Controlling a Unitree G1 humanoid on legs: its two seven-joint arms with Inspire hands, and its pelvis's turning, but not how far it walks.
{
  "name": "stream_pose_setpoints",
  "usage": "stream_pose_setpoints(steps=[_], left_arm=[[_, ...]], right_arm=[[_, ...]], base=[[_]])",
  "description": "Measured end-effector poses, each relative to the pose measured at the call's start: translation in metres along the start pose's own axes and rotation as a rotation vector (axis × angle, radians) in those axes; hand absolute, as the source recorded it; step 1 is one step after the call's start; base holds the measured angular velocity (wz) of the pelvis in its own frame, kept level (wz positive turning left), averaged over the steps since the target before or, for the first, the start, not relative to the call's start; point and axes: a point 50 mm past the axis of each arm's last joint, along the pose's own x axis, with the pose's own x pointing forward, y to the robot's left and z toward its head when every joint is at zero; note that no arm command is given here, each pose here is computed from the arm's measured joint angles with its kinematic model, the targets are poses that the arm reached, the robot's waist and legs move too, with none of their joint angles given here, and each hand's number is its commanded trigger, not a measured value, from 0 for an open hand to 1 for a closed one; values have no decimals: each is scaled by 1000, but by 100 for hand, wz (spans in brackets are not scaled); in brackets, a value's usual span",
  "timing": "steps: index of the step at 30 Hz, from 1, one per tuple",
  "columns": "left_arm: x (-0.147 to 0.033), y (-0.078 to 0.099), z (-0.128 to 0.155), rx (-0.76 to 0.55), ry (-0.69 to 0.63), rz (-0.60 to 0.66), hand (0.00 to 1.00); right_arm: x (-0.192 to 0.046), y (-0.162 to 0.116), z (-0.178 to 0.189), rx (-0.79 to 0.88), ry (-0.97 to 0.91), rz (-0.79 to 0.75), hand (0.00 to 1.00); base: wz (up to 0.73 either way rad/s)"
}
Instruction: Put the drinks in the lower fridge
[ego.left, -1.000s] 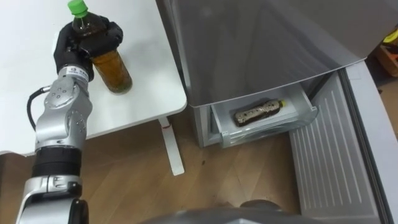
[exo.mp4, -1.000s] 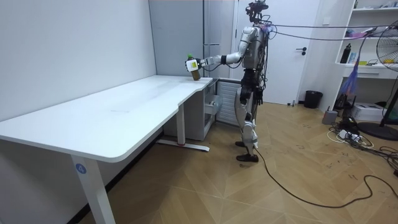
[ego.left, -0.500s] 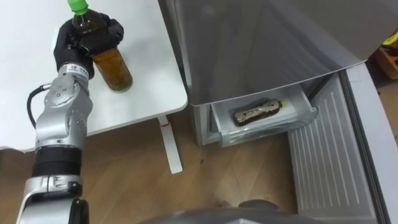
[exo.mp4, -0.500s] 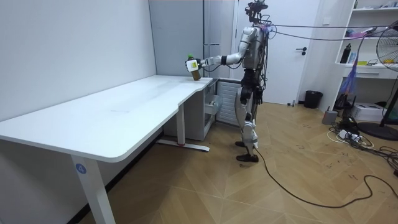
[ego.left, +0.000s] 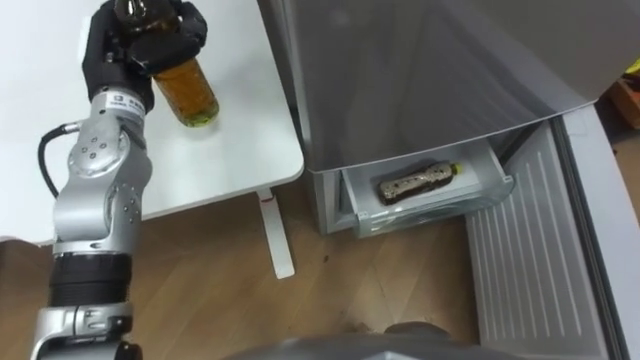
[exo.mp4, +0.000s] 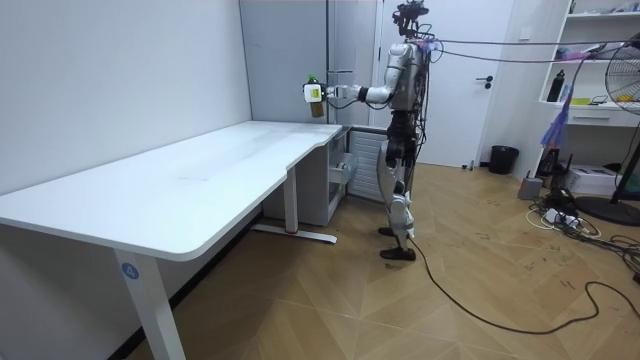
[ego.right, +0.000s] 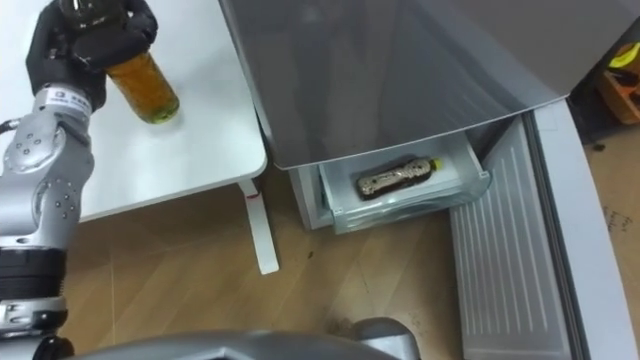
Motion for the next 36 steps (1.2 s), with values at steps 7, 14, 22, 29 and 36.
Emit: stream_pose_setpoints(steps=[7, 14, 22, 29, 36], left_arm=[[-21, -6, -15, -43, 43, -52, 100], [-40, -30, -17, -110, 58, -197, 100], [-46, -52, -24, -225, 99, -320, 100], [-63, -69, -40, -285, 171, -466, 100], [-77, -65, -56, -393, 255, -482, 100]], right_arm=[[-1, 5, 18, 46, -62, -2, 0], [-2, 15, 29, 53, -122, 6, 0], [-6, 15, 45, -16, -184, 16, 0], [-9, 15, 61, -97, -228, 33, 0], [-12, 21, 77, -191, -276, 32, 0]], base=[[5], [20], [19], [14], [2]])
